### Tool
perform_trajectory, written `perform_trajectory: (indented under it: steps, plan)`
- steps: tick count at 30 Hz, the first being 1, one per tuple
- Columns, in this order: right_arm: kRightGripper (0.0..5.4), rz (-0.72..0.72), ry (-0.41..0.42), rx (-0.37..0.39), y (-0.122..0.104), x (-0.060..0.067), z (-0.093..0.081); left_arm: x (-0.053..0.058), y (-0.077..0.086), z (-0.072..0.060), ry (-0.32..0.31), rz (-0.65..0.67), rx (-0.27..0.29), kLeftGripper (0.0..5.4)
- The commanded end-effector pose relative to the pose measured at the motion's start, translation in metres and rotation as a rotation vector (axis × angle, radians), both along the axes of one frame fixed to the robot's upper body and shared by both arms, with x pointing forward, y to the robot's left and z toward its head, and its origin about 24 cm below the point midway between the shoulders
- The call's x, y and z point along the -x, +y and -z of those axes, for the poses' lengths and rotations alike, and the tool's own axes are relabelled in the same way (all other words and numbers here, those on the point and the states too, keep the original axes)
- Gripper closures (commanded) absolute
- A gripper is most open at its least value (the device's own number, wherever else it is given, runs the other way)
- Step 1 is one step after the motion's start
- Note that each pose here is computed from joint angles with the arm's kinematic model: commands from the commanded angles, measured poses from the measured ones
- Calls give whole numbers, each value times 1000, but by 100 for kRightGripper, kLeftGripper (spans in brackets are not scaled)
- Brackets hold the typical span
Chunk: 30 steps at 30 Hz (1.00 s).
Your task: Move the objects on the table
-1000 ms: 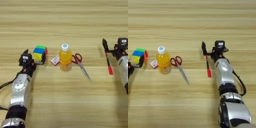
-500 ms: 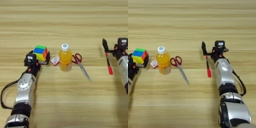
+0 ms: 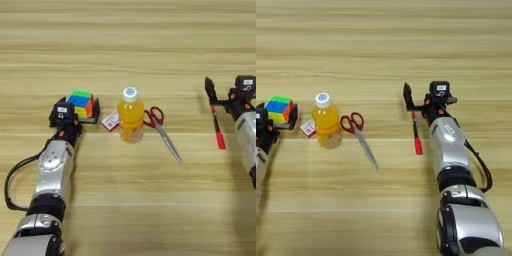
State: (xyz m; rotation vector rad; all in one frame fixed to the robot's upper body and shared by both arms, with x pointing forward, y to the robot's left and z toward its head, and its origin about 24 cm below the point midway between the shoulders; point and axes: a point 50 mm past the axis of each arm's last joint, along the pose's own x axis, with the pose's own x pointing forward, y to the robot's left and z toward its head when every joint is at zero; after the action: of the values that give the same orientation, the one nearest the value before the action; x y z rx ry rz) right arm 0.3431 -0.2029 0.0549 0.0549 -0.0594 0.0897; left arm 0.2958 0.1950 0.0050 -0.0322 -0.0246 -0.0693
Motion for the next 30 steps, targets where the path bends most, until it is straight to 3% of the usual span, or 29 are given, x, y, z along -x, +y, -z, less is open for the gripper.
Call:
perform_trajectory:
  steps: [1, 16, 30]
  plan:
    - [0, 10, -12, -2, -2, -1, -3, -6, 3, 0, 7, -15, -9, 2]
    - [0, 11, -14, -2, -3, -1, -3, -9, 7, 5, 30, -43, 7, 2]
    - [0, 10, -12, -2, -2, -1, -3, -9, 4, 3, 10, -27, 6, 135]
